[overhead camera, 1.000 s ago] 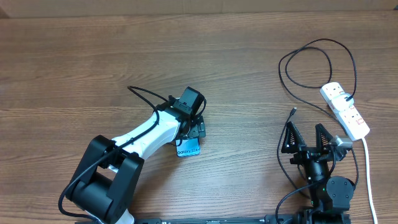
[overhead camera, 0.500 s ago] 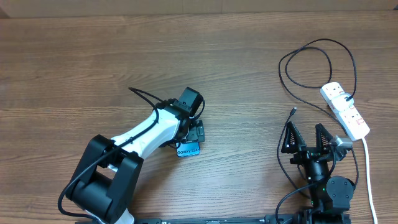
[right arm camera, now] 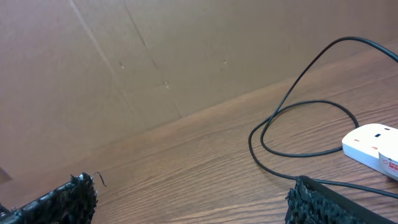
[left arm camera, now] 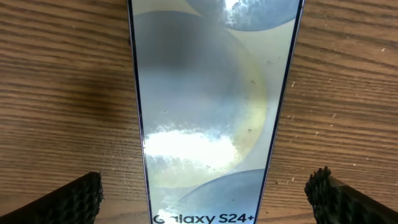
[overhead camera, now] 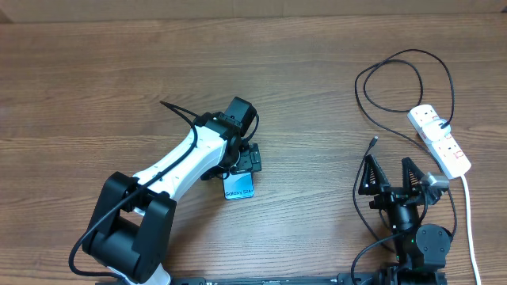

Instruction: Plug charger to phone and switch on socket

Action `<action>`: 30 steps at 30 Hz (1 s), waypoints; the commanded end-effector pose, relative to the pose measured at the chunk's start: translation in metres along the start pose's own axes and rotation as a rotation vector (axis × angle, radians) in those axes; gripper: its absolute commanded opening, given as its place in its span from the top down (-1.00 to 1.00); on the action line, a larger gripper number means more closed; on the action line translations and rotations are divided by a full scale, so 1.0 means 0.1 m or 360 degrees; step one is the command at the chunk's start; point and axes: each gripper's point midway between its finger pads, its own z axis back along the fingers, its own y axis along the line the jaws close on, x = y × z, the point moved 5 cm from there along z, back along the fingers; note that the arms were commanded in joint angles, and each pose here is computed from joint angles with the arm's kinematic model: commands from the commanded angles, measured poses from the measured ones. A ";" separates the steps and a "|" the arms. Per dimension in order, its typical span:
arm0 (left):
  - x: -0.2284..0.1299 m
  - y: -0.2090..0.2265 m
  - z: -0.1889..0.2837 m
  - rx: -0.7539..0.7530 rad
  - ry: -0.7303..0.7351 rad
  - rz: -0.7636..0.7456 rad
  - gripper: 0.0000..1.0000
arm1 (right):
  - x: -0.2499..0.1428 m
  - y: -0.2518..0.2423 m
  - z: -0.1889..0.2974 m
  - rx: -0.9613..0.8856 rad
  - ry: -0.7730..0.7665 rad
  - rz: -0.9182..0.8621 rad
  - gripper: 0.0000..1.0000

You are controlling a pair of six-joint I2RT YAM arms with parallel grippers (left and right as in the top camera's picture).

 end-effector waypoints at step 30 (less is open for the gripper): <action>0.01 0.06 -0.70 0.0158 0.0179 -0.0055 -0.74 | -0.02 0.00 0.00 0.0009 -0.0001 -0.0003 -1.00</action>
